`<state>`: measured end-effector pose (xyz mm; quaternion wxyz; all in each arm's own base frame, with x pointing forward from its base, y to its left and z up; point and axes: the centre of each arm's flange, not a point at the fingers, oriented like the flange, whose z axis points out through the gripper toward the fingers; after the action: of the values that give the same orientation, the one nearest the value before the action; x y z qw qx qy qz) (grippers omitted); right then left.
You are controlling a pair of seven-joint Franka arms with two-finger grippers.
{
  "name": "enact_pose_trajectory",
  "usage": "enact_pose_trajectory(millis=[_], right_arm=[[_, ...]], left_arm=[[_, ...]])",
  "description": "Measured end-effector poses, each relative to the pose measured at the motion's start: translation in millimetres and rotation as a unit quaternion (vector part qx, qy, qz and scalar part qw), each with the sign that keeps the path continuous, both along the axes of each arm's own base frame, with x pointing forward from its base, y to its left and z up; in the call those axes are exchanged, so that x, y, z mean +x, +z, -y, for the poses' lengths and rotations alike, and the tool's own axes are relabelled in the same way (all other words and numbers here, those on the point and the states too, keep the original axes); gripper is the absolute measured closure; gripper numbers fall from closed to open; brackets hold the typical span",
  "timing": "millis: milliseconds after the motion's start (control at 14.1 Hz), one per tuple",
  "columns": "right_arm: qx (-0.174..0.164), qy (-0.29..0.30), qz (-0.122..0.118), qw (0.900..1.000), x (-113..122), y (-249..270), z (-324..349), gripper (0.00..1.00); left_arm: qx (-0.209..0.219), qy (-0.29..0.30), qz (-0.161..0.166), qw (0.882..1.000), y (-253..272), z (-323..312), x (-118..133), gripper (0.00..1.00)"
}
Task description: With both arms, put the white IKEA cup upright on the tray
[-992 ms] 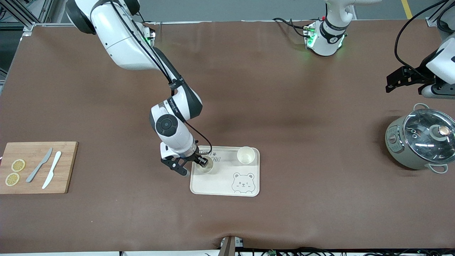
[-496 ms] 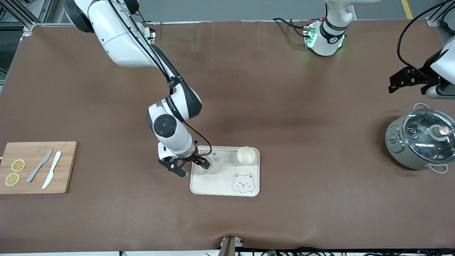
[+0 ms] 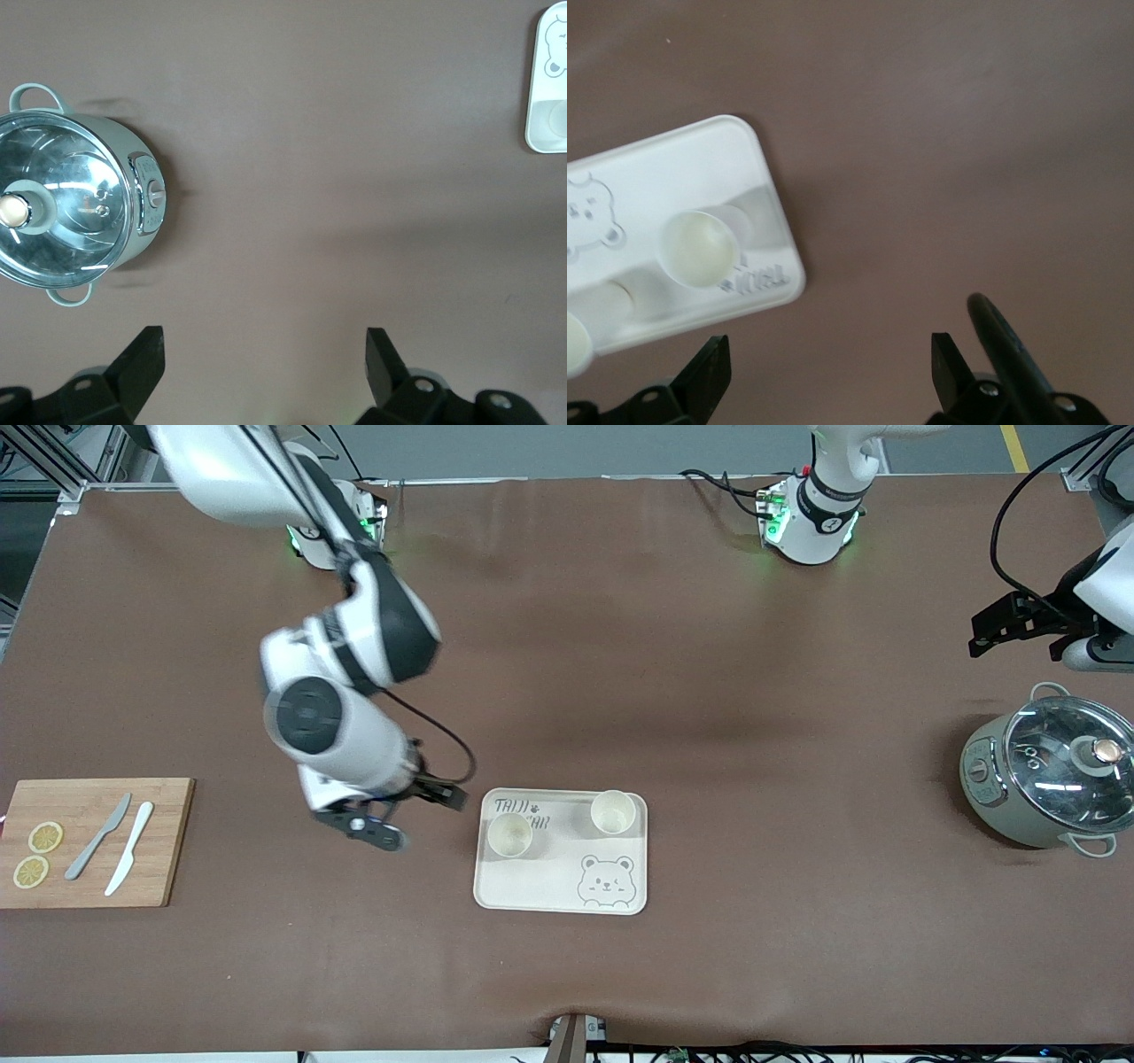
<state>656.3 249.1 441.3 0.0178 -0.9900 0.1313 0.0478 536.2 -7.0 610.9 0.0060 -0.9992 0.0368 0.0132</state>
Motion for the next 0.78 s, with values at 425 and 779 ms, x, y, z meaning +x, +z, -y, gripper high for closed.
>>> enact_pose_trajectory(millis=[425, 779], right_arm=[[-0.035, 0.109, 0.02, 0.993, 3, 91, 213, 0.0], [-0.042, 0.106, 0.029, 0.993, -26, 121, 254, 0.0]], left_arm=[[0.0, 0.0, 0.001, 1.0, 1, 0, 0, 0.0], [0.0, 0.0, 0.002, 1.0, 2, 0, 0, 0.0]])
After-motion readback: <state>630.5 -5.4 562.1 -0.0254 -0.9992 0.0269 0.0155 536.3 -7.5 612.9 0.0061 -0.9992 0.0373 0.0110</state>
